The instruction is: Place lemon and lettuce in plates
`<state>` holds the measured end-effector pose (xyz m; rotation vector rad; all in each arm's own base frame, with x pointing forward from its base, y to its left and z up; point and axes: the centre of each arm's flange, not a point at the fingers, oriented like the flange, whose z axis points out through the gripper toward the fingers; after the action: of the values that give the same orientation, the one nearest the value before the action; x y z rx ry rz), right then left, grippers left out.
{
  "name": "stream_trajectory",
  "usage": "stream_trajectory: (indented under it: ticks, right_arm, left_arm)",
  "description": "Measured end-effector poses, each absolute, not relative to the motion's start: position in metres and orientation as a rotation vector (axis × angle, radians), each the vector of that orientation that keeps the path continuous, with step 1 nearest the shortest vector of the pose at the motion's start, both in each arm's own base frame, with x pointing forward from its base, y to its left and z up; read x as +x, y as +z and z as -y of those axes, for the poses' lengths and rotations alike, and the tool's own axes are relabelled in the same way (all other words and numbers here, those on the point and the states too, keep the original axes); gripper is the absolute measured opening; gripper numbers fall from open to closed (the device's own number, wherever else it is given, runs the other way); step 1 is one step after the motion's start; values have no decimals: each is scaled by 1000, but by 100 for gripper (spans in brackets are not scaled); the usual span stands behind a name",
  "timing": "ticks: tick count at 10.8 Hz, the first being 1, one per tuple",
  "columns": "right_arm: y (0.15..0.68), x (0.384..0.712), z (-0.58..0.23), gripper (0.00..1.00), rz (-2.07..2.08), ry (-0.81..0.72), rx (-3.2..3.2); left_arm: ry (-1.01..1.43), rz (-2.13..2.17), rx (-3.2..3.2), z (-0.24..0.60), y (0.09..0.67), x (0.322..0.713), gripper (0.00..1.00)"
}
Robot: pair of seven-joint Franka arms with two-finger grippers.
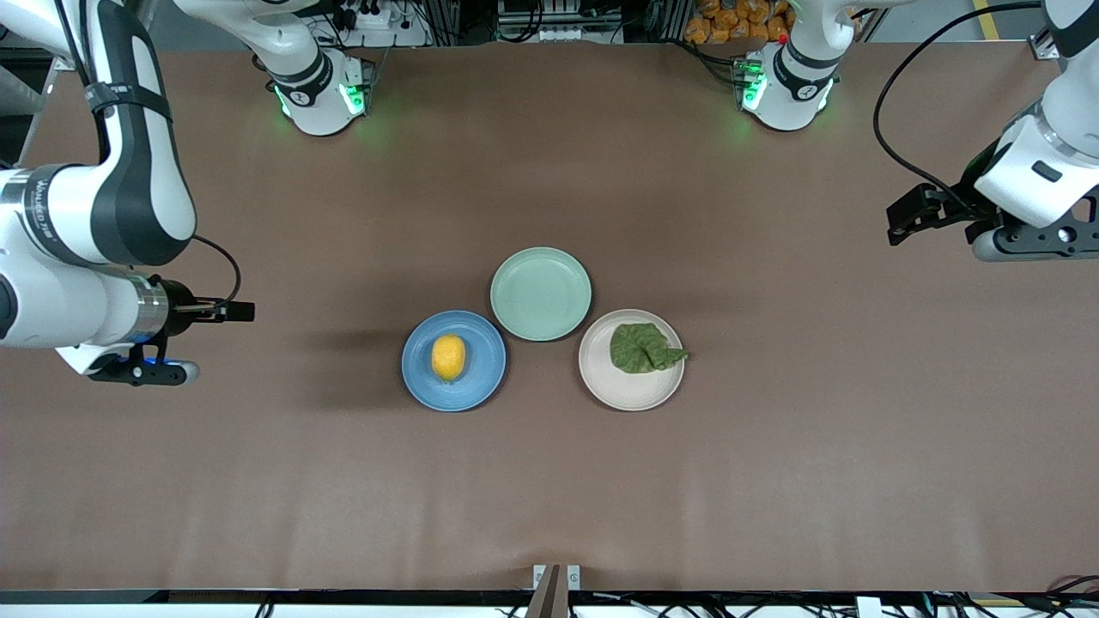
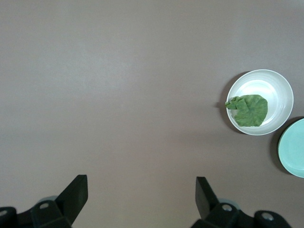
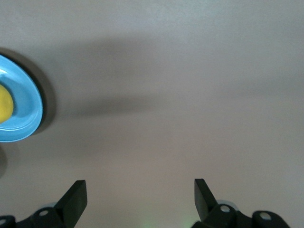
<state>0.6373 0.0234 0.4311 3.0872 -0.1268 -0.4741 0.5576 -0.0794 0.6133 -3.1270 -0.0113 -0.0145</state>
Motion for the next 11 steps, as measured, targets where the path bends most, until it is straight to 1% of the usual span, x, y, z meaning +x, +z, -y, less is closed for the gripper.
stream_trajectory:
  ticks: [3,6,9,11]
  right_arm:
    - [446,639,-6,100,173,-430,3089]
    - [473,635,13,100,218,-372,3104]
    - [508,618,33,100,265,-308,3125]
    - [521,606,46,100,297,-255,3140]
  left_arm:
    - [-9,17,-3126,77,623,556,100]
    - [2,26,-3125,74,637,552,100]
    - [-2,32,-3126,71,639,554,100]
    - [-15,30,-3128,72,642,555,100]
